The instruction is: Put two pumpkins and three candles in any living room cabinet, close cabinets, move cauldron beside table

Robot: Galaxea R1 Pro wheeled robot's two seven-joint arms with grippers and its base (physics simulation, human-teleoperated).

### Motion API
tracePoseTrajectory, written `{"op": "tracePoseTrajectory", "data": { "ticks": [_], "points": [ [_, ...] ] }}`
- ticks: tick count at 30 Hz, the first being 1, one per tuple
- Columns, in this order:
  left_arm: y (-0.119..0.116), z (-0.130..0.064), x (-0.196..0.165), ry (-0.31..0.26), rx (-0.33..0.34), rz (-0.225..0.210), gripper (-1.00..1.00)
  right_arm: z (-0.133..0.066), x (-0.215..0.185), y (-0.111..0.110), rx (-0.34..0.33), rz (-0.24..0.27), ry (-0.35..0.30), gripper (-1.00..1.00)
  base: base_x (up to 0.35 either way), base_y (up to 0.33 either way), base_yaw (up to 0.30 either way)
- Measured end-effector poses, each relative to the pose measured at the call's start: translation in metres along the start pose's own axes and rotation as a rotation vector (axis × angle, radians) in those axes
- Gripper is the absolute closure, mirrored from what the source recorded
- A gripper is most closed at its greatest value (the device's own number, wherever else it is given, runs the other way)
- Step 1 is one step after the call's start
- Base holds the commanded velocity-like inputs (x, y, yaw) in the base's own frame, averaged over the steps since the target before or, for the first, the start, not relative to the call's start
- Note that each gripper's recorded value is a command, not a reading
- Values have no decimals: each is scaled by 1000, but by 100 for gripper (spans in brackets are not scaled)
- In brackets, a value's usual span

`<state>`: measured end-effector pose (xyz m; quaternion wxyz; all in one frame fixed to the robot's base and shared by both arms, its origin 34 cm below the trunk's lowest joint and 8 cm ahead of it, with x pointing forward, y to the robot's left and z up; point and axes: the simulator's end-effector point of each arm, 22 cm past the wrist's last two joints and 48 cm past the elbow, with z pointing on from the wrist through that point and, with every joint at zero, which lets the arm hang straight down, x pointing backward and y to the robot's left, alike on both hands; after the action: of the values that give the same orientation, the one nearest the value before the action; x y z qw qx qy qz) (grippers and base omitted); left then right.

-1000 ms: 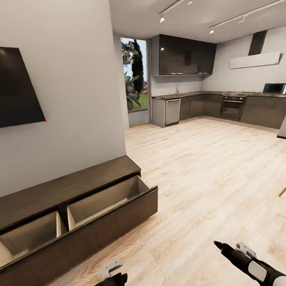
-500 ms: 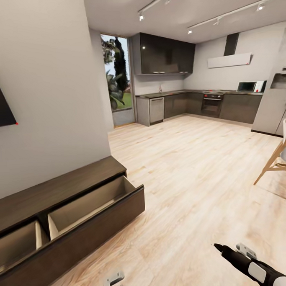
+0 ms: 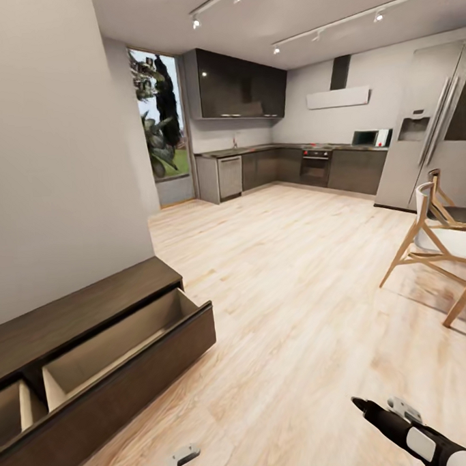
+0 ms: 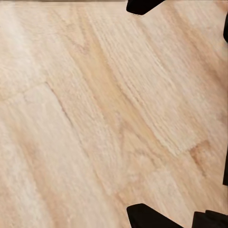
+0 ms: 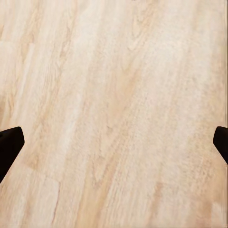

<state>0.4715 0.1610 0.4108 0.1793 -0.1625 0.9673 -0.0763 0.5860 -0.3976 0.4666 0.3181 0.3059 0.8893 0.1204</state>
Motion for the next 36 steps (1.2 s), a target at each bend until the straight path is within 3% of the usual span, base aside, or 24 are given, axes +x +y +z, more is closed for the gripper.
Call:
{"op": "tracePoseTrajectory", "data": {
  "ticks": [3, 8, 18, 32, 36],
  "points": [
    [-1, 1, -3, -18, 1, -4, -100, 1, 2, 1, 0, 0, 2, -100, 0, 0, -243],
    [-1, 0, -23, -122, 0, -33, -100, 2, -2, 0, 1, -10, -24, -100, 0, 0, -236],
    [11, 3, -15, -118, -18, -52, -100, 4, -1, -4, 9, -12, -24, -100, -36, 0, -226],
    [28, 9, 0, -86, -55, -46, -100, 7, 4, -10, 20, -12, -14, -100, -298, 0, -225],
    [30, 9, -2, -103, -58, -53, -100, 8, 6, -9, 20, -13, -10, -100, -312, 0, -225]
  ]
}}
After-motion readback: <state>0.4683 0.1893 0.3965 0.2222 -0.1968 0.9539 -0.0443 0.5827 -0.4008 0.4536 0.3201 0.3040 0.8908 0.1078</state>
